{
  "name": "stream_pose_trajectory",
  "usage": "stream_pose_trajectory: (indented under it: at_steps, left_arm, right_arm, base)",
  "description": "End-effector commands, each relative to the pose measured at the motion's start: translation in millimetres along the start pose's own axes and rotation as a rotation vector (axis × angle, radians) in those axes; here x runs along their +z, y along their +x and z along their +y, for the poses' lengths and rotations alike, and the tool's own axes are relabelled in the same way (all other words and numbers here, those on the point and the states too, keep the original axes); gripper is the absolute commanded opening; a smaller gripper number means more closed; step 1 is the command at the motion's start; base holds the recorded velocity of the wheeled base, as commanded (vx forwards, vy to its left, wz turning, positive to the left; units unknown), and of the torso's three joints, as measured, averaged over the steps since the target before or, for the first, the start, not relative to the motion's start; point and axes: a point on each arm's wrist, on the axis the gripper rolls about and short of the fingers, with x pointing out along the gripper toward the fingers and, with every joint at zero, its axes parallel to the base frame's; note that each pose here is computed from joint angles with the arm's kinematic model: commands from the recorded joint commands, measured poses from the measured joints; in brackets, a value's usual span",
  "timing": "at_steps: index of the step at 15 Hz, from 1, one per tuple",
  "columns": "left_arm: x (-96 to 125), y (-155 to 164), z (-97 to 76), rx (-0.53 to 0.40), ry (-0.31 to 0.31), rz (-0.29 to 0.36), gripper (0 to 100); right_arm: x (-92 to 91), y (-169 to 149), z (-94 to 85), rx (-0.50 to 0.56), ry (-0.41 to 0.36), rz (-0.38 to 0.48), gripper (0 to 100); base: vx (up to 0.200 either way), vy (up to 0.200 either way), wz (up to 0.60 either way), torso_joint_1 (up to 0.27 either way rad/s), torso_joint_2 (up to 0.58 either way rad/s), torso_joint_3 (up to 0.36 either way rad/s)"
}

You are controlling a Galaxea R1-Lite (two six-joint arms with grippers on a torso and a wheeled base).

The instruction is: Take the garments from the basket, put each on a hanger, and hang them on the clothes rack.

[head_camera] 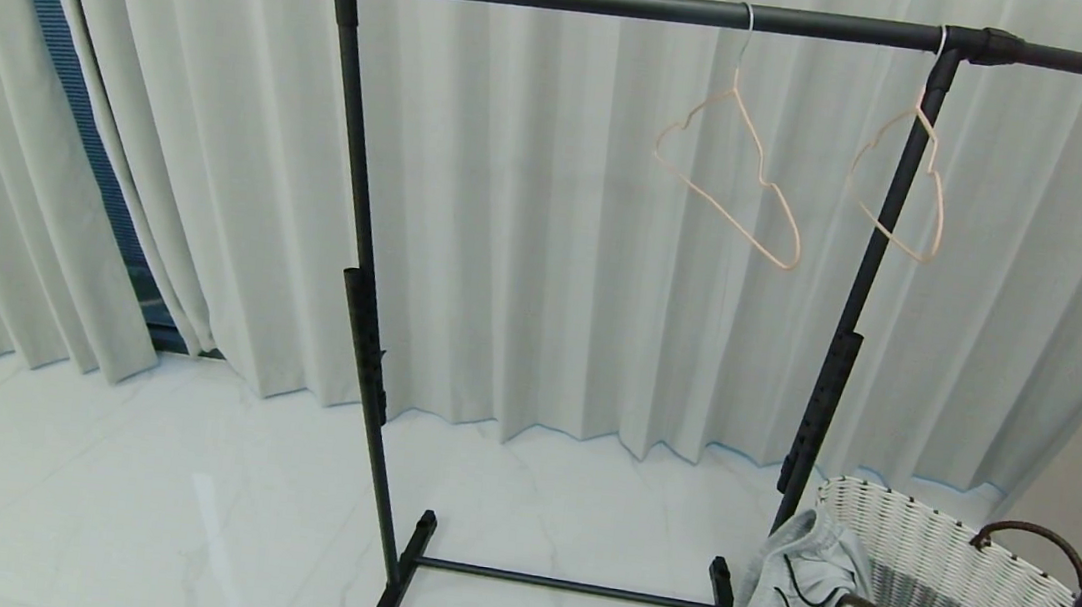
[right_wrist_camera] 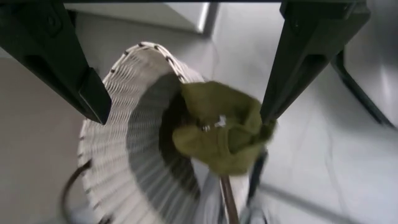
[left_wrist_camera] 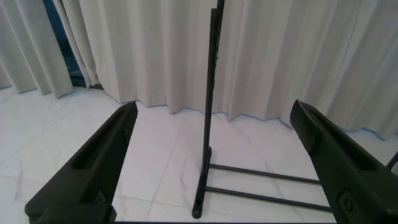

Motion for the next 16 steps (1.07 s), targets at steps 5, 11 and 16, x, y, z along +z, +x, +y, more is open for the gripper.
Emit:
stream_pose_trajectory:
  at_steps: [5, 11, 16]
  left_arm:
    - [0, 0, 0.0, 0.0, -0.001, -0.001, 100]
    - [0, 0, 0.0, 0.0, 0.001, -0.001, 100]
    - [0, 0, 0.0, 0.0, -0.001, -0.001, 100]
  right_arm:
    - [-18.0, 109, 7.7, 0.119, -0.057, 0.275, 100]
    - [-26.1, 143, 4.4, 0.097, -0.086, 0.26, 100]
    - [-27.9, 150, -3.3, 0.06, -0.059, 0.24, 100]
  base:
    - [0.0, 0.0, 0.0, 0.0, 0.0, 0.0]
    - [0.0, 0.0, 0.0, 0.0, 0.0, 0.0]
    - [0.0, 0.0, 0.0, 0.0, 0.0, 0.0]
